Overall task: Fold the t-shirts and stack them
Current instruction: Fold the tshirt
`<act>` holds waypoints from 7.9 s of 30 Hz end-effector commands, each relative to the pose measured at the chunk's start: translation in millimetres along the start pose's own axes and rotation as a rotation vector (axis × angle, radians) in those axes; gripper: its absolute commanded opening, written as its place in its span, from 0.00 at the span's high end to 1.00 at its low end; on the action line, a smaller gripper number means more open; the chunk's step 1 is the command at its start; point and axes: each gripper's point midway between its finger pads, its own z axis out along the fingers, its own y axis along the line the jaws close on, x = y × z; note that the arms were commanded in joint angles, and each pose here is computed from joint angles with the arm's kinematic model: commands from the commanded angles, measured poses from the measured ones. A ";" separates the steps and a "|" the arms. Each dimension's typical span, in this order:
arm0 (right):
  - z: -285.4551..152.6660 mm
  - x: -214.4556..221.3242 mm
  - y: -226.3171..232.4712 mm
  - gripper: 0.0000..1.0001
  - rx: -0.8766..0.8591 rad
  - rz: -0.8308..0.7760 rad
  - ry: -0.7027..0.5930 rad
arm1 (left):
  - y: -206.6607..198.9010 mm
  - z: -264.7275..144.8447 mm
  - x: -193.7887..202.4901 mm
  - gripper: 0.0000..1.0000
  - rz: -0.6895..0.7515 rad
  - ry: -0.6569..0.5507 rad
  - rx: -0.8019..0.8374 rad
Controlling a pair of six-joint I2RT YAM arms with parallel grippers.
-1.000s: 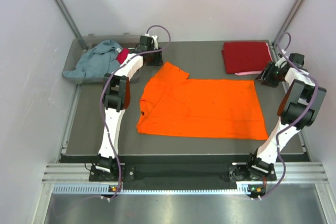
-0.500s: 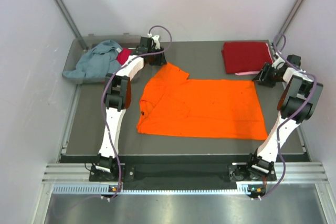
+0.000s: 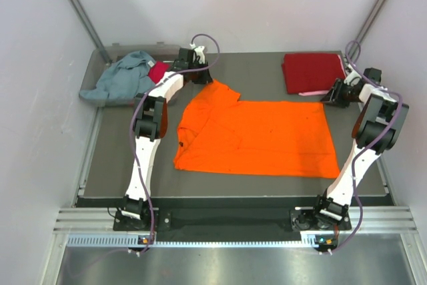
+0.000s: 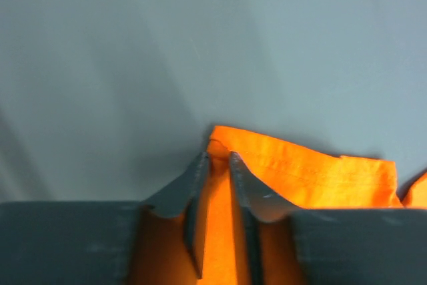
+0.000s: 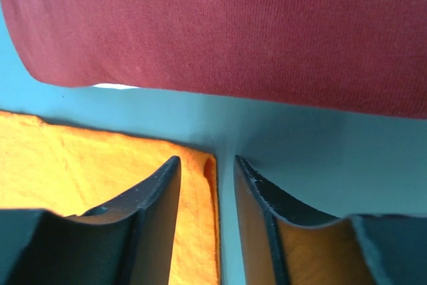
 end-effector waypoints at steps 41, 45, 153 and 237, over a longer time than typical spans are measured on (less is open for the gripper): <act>6.1 -3.0 4.4 1.00 0.020 -0.044 -0.004 | -36.5 -45.5 -50.6 1.00 -0.023 -0.081 0.049; -4.4 -15.3 15.2 1.00 0.017 -0.047 -0.069 | -47.0 -70.5 -62.6 1.00 -0.001 -0.111 0.045; -123.8 151.1 12.5 1.00 0.551 0.295 -0.309 | -104.5 -291.9 195.4 1.00 -0.311 0.262 -0.110; -100.4 178.1 2.9 0.92 0.612 0.417 0.032 | -91.8 -290.9 231.5 0.77 -0.223 0.450 -0.279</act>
